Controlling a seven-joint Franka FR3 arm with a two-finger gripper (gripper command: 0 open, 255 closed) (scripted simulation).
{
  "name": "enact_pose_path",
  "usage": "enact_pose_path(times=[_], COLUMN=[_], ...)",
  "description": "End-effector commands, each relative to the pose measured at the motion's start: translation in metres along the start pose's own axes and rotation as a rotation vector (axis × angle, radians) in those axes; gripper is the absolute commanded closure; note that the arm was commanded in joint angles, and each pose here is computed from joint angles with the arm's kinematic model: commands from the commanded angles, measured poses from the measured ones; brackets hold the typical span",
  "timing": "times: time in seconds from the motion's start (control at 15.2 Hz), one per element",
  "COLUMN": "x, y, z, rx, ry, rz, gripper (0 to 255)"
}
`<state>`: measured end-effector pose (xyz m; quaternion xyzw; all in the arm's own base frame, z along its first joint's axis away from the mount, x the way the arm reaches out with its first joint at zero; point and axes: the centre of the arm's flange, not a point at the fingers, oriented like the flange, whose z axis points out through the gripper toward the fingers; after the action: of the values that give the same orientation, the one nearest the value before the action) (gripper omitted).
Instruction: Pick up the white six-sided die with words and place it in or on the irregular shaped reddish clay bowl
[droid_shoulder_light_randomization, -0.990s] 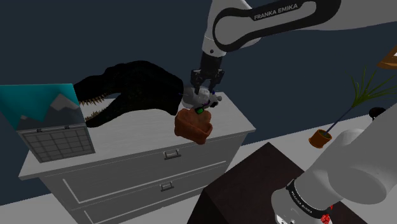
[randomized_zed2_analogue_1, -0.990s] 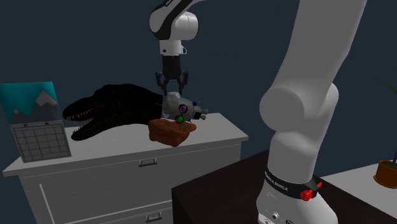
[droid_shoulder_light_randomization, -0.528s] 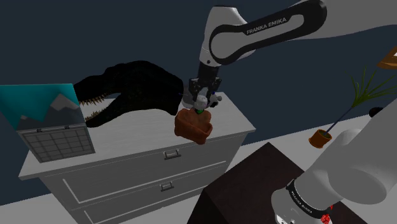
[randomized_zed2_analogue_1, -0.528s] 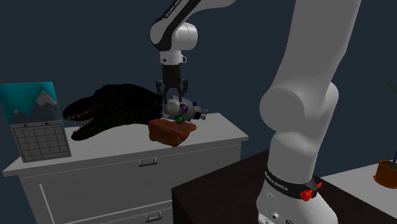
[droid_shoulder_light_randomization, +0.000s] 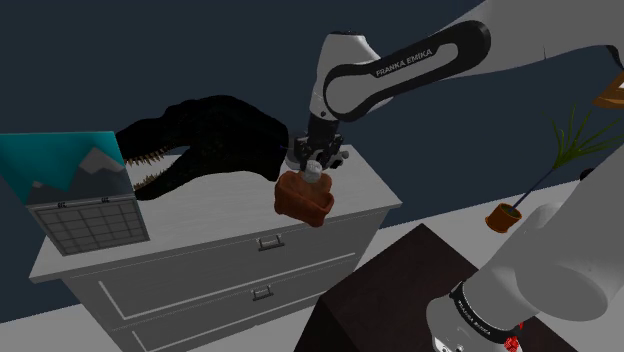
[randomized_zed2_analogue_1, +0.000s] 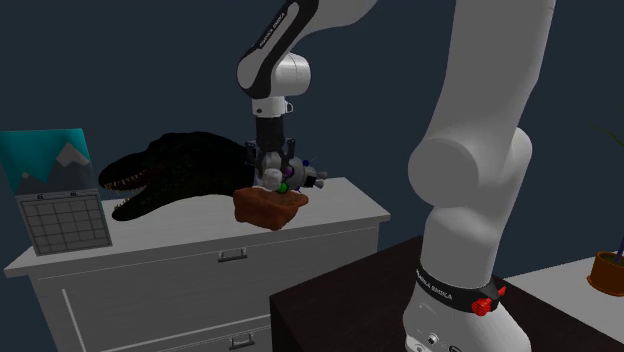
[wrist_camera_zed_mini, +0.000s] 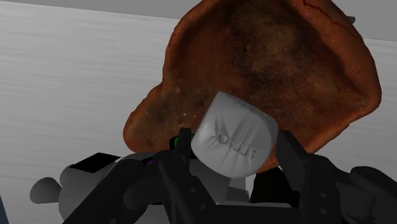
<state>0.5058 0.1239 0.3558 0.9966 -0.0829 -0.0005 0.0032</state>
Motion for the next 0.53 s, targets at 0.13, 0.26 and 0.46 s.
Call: enact_pose_path(times=[0.13, 0.26, 0.46], x=[-0.0001, -0.0001, 0.0002], y=[0.0010, 0.0010, 0.0008], z=[0.0037, 0.0037, 0.0038], rx=[0.000, 0.000, 0.000], ry=[0.002, 0.002, 0.002], rz=[0.002, 0.002, 0.002], gripper=[255, 255, 0])
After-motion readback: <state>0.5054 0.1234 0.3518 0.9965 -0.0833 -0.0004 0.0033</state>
